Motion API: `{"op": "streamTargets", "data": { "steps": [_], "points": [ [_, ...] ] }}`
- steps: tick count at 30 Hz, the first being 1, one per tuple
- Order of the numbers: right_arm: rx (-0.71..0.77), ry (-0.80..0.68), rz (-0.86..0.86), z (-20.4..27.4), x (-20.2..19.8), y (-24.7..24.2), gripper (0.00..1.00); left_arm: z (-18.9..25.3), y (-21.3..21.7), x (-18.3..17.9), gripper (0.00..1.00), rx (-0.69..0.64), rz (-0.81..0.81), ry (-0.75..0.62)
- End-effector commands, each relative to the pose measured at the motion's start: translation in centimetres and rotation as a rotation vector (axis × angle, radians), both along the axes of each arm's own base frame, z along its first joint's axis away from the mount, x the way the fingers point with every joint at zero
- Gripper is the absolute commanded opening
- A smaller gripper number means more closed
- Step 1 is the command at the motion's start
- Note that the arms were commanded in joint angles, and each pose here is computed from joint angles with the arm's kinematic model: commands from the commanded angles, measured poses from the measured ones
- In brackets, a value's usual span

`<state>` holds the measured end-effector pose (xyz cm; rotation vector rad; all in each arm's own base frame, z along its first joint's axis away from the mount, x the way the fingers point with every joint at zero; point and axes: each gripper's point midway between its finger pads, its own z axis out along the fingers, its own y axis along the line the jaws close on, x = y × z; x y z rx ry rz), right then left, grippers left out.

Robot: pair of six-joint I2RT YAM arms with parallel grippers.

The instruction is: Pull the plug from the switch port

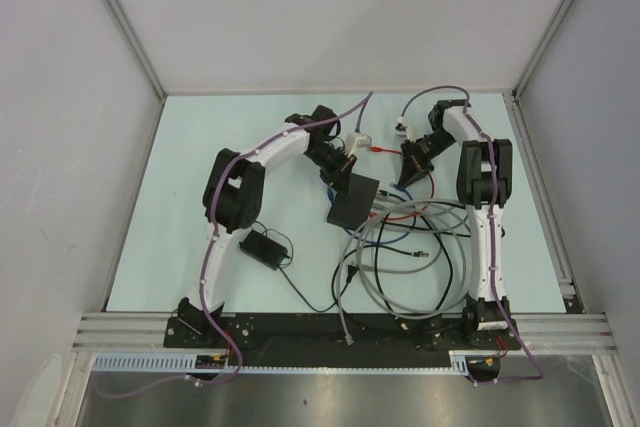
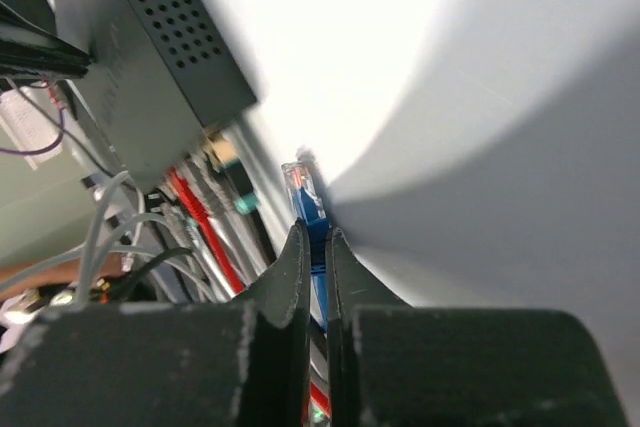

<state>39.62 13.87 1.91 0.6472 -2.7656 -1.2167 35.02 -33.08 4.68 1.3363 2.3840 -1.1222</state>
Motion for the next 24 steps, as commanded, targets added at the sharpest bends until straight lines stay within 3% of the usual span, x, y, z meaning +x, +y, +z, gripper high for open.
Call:
{"op": "streamTargets", "data": {
  "steps": [1, 3, 4, 5, 6, 7, 10, 12, 17, 21, 24],
  "points": [
    [-0.047, -0.152, -0.021, 3.9, 1.6, -3.5, 0.0, -1.3, 1.7, 0.9, 0.0, 0.076, -0.003, -0.068],
    [-0.072, -0.162, -0.043, 3.9, 1.7, -4.9, 0.0, 0.7, 1.5, 1.6, 0.08, 0.064, 0.026, -0.101],
    [-0.073, -0.167, -0.057, 3.9, 1.8, -5.3, 0.0, 1.4, 1.5, 2.3, 0.25, 0.061, 0.048, -0.126],
    [-0.064, -0.162, -0.077, 4.0, 1.9, -5.4, 0.06, 2.1, 1.6, 2.7, 0.33, 0.06, 0.072, -0.139],
    [-0.057, -0.151, -0.088, 4.0, 1.8, -5.4, 0.25, 2.8, 2.3, 3.5, 0.39, 0.091, 0.147, -0.147],
    [-0.051, -0.148, -0.095, 4.2, 1.8, -5.3, 0.3, 3.9, 2.7, 4.4, 0.47, 0.099, 0.2, -0.183],
    [-0.007, -0.189, -0.094, 6.3, 2.0, -4.3, 0.45, 4.6, 6.2, 5.8, 0.59, 0.224, 0.381, -0.234],
    [0.017, -0.249, -0.06, 7.9, 2.1, -3.1, 0.53, 4.4, 8.3, 6.0, 0.61, 0.262, 0.459, -0.213],
    [0.016, -0.527, 0.019, 12.0, 3.2, -0.1, 0.6, 1.3, 10.9, 4.8, 0.64, 0.292, 0.531, -0.035],
    [-0.019, -0.694, -0.017, 13.1, 4.8, 1.7, 0.61, -0.1, 9.7, 5.3, 0.61, 0.274, 0.537, 0.008],
    [-0.014, -0.695, -0.046, 13.2, 4.7, 2.1, 0.61, -0.7, 8.1, 5.3, 0.6, 0.262, 0.512, 0.02]
  ]
}}
